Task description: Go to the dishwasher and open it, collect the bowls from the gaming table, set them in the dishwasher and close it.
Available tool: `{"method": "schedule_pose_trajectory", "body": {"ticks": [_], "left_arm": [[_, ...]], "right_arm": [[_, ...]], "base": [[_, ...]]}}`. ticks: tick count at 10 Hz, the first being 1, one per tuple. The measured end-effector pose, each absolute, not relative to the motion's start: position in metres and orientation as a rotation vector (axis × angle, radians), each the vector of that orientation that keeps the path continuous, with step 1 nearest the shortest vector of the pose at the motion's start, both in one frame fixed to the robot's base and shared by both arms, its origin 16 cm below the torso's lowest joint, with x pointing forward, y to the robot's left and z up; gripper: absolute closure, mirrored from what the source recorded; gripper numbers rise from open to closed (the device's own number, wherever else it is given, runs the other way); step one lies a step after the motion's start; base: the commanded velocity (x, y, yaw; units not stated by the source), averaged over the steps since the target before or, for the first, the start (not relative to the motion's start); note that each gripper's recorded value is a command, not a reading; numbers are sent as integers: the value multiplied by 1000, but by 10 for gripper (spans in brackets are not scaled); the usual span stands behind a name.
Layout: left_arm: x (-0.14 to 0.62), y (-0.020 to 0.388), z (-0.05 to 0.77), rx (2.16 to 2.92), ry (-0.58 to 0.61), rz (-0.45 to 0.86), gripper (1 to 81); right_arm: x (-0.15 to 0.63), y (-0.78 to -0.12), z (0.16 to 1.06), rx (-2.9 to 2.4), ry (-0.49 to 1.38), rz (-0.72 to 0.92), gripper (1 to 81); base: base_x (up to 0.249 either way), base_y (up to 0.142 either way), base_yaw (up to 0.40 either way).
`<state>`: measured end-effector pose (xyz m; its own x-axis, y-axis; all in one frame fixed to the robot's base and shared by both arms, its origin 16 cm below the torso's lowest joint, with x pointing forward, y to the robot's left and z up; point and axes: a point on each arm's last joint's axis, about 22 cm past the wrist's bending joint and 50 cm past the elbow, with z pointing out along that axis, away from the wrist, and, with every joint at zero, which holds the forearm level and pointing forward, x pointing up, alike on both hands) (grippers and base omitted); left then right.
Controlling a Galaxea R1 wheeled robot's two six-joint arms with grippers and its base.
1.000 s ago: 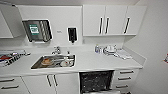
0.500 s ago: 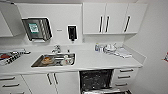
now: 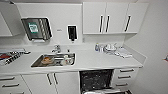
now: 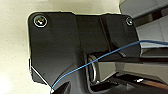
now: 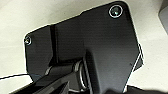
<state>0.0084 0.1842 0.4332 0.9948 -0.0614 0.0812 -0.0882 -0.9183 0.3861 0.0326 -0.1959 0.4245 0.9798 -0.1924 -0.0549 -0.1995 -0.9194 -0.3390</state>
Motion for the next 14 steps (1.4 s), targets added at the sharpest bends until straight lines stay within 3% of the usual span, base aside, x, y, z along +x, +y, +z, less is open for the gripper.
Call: {"method": "schedule_pose_trajectory", "body": {"ticks": [8,14], "left_arm": [[33,179,437,2729,-124,186,10],[33,175,436,2729,-124,183,10]], "right_arm": [[57,-194,429,-2770,264,-60,10],[53,-192,425,-2796,268,-56,10]], "base": [[0,0,0],[0,0,0]]}}
